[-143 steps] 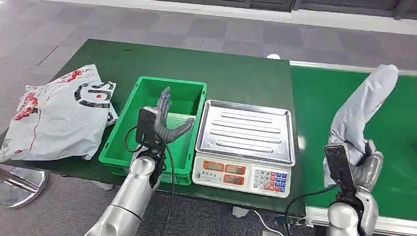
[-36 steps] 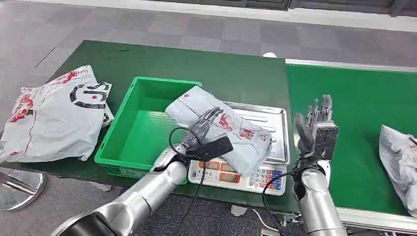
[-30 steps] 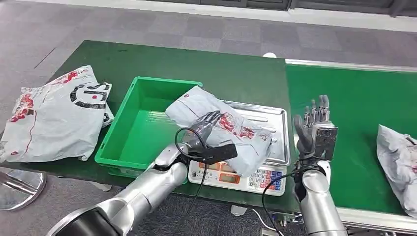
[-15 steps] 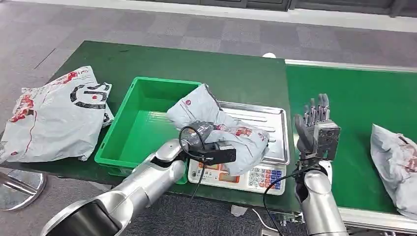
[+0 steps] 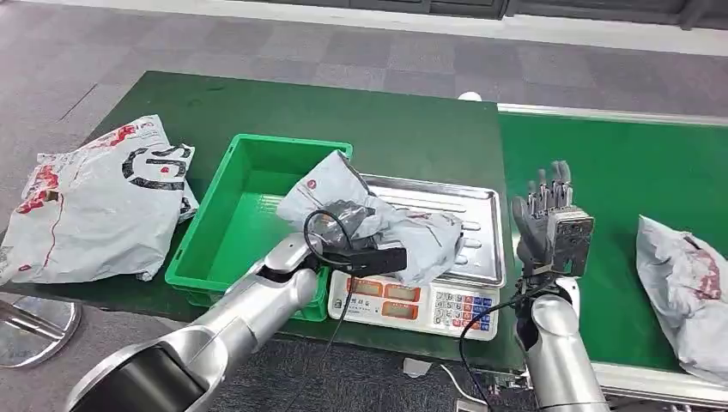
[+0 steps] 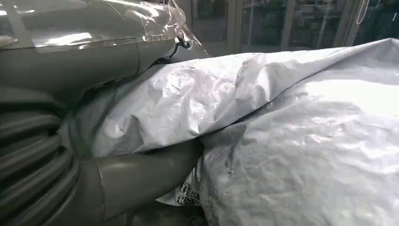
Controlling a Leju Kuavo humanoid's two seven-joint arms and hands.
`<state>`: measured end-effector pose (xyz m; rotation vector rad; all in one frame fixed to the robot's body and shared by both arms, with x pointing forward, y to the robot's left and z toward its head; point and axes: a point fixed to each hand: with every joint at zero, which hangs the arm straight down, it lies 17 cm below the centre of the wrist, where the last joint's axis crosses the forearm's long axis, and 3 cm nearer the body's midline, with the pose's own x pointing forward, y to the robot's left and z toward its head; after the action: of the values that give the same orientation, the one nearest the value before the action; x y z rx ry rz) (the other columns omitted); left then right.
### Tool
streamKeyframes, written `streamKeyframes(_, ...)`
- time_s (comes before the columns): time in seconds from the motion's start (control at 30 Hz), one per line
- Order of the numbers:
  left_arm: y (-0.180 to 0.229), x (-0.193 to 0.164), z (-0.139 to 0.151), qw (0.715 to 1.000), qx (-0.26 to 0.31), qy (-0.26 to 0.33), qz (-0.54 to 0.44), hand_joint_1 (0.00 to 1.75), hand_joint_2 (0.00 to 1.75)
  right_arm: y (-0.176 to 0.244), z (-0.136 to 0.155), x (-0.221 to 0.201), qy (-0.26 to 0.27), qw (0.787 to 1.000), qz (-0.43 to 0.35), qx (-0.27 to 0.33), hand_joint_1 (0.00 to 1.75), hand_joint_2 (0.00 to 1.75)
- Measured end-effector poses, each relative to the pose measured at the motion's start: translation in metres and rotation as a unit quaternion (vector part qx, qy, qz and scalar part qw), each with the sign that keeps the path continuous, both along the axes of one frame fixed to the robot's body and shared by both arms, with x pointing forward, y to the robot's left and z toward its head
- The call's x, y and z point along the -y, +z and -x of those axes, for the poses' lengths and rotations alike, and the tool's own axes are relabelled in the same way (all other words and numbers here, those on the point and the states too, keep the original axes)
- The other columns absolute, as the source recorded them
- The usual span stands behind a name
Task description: Moved the parcel from conveyor to table for the left to box.
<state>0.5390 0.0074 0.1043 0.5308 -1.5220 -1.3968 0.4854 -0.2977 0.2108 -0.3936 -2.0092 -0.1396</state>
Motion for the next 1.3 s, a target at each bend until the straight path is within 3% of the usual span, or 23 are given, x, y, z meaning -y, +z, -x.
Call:
streamKeyframes(0.13, 0.011, 0.004, -0.002, 1.0, 0.007, -0.005, 0.029, 1.75, 1.75, 0.0, 0.0, 0.0, 0.001, 1.0, 0.0, -0.001, 0.0, 1.75)
streamKeyframes(0.3, 0.071, 0.014, -0.012, 0.991, 0.058, -0.013, 0.118, 1.75, 1.75, -0.002, 0.001, 0.0, -0.001, 1.0, 0.002, -0.004, 0.0, 1.75)
streamKeyframes(0.5, 0.077, 0.014, -0.013, 0.99, 0.064, -0.012, 0.124, 1.75, 1.75, -0.003, 0.002, 0.0, -0.002, 1.0, 0.002, -0.005, 0.0, 1.75)
streamKeyframes(0.57, 0.195, 0.002, -0.019, 0.952, 0.277, 0.027, 0.129, 1.75, 1.75, -0.009, 0.014, 0.01, -0.013, 1.0, 0.001, -0.008, 0.0, 1.75)
streamKeyframes(0.6, 0.212, -0.004, -0.018, 0.939, 0.322, 0.039, 0.114, 1.75, 1.75, -0.011, 0.017, 0.013, -0.017, 1.0, 0.002, -0.008, 0.0, 1.75)
streamKeyframes(0.8, 0.229, -0.035, -0.031, 0.91, 0.397, 0.113, 0.027, 1.75, 1.75, -0.008, 0.021, 0.022, -0.035, 0.999, 0.004, -0.004, 0.0, 1.75)
streamKeyframes(0.93, 0.219, -0.069, -0.053, 0.905, 0.388, 0.174, -0.033, 1.75, 1.75, -0.008, 0.021, 0.022, -0.037, 0.999, 0.008, -0.006, 0.0, 1.75)
streamKeyframes(1.1, 0.16, -0.14, -0.084, 0.914, 0.284, 0.262, -0.126, 1.75, 1.75, -0.006, 0.019, 0.021, -0.035, 0.999, 0.012, -0.009, 0.0, 1.75)
streamKeyframes(1.3, 0.099, -0.182, -0.089, 0.923, 0.175, 0.29, -0.18, 1.75, 1.75, -0.006, 0.017, 0.019, -0.029, 0.999, 0.011, -0.01, 0.0, 1.75)
